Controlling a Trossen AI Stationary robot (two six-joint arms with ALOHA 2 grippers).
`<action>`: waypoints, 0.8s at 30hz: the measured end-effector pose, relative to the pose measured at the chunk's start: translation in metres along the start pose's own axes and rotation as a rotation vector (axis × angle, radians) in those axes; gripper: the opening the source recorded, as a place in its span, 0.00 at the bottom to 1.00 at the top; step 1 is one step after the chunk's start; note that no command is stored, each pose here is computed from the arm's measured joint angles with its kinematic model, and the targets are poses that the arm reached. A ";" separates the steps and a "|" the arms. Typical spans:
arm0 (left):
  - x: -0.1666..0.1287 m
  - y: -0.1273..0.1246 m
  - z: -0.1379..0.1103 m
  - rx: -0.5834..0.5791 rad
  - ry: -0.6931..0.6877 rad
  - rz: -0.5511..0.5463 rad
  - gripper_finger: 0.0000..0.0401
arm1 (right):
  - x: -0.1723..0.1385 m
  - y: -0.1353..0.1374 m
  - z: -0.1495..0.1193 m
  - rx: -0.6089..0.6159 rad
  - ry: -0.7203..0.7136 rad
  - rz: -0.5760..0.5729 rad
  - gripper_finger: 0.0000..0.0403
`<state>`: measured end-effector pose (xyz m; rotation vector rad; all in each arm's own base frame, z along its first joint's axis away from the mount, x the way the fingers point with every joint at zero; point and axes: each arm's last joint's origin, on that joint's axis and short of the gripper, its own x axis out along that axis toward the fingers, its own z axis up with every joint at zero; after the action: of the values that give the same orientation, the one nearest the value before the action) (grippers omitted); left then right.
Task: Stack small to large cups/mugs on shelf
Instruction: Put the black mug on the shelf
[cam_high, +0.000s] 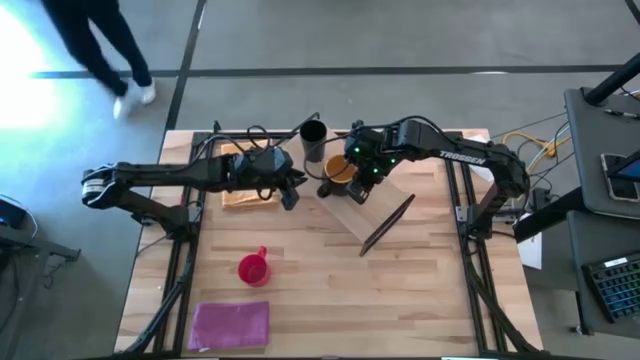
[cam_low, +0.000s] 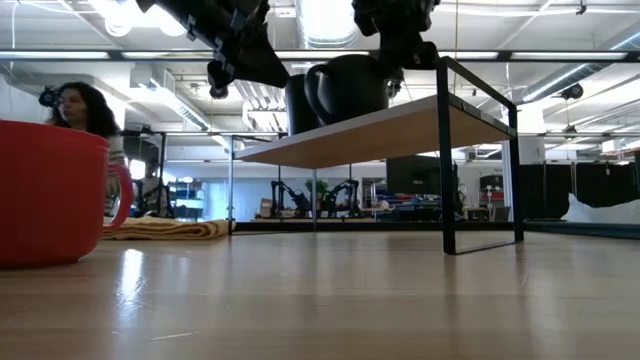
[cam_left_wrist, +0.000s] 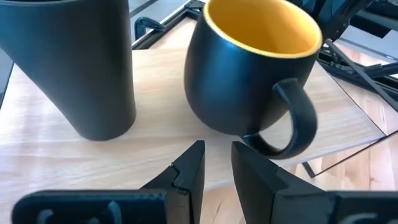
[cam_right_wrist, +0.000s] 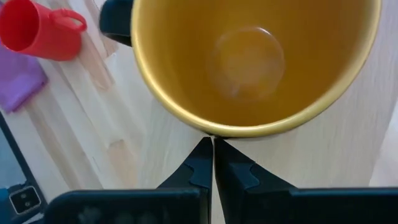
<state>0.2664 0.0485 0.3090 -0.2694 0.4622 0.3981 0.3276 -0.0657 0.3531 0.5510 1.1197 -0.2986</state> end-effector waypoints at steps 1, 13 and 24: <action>0.000 0.000 -0.001 0.000 0.003 0.000 0.16 | 0.000 0.000 0.001 -0.001 -0.011 0.005 0.02; 0.001 0.000 -0.002 0.001 0.006 0.001 0.16 | 0.000 0.000 0.001 0.004 -0.004 0.001 0.02; 0.001 0.000 -0.002 0.001 0.006 0.002 0.16 | 0.005 -0.003 -0.006 0.045 0.056 -0.026 0.02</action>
<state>0.2665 0.0485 0.3068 -0.2691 0.4686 0.3993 0.3239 -0.0650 0.3458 0.5883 1.1767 -0.3332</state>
